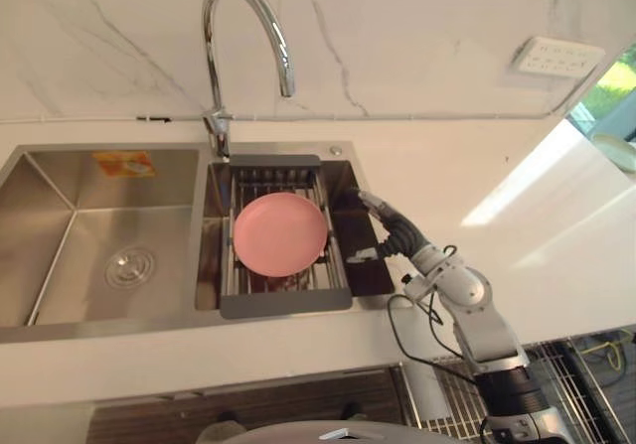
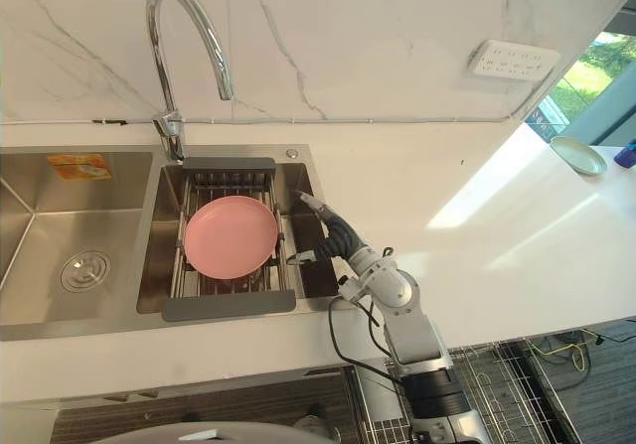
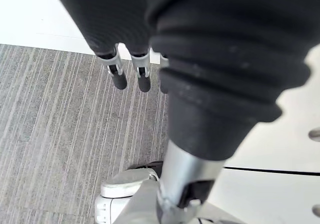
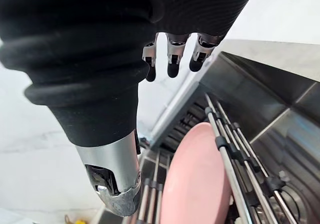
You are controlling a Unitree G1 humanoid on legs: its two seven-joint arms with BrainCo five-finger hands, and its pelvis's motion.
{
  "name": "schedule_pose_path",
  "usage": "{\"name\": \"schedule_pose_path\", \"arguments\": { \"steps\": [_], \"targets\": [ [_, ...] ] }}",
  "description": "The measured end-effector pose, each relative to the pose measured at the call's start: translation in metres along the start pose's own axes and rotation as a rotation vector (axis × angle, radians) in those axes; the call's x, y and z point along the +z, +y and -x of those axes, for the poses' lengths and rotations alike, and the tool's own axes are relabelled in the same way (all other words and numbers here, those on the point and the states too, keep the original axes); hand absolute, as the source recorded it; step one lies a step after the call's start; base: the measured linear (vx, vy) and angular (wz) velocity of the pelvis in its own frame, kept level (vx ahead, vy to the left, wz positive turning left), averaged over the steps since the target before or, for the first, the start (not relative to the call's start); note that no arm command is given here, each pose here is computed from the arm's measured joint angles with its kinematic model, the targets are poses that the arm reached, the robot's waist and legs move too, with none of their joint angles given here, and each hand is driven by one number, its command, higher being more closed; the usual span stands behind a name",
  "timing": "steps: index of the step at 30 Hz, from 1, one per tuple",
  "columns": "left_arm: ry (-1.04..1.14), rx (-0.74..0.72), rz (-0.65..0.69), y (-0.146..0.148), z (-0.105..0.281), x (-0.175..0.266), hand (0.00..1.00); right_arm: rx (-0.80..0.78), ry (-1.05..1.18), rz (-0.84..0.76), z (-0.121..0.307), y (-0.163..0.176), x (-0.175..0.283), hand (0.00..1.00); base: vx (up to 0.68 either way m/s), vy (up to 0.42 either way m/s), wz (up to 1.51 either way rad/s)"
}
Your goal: Walk over to the sink, pick up the cup, carry it to the dishwasher, place the cup inside the dishwasher, then close the dishwasher door
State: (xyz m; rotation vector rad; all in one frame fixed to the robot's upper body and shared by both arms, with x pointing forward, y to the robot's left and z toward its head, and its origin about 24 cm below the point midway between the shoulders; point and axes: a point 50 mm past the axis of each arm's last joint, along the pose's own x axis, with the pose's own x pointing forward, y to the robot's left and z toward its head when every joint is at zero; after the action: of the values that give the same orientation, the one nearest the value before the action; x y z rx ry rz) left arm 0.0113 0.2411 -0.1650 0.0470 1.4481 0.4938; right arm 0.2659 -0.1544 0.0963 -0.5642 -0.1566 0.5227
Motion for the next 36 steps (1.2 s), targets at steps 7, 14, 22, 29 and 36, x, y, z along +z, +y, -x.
{"name": "schedule_pose_path", "arguments": {
  "steps": [7, 14, 22, 29, 36],
  "targets": [
    [-0.006, -0.01, -0.015, -0.002, 0.0, 0.004, 0.0, 0.129, 0.088, 0.164, -0.021, 0.023, -0.007, 0.0, -0.01, -0.027, 0.03],
    [-0.018, -0.029, -0.022, -0.006, 0.001, 0.007, 0.0, 0.166, 0.134, 0.305, -0.035, 0.032, -0.011, 0.0, -0.02, -0.014, 0.12],
    [-0.039, -0.04, -0.06, -0.009, 0.002, 0.014, 0.0, 0.251, 0.159, 0.448, -0.043, 0.05, -0.014, 0.0, -0.01, -0.01, 0.09],
    [-0.038, -0.045, -0.074, -0.009, 0.002, 0.016, 0.0, 0.264, 0.122, 0.613, -0.049, 0.061, -0.007, 0.0, 0.0, 0.0, 0.0],
    [-0.038, -0.046, -0.075, -0.009, 0.001, 0.016, 0.0, 0.324, 0.1, 0.739, -0.054, 0.076, -0.004, 0.0, 0.0, 0.0, 0.0]
  ]
}}
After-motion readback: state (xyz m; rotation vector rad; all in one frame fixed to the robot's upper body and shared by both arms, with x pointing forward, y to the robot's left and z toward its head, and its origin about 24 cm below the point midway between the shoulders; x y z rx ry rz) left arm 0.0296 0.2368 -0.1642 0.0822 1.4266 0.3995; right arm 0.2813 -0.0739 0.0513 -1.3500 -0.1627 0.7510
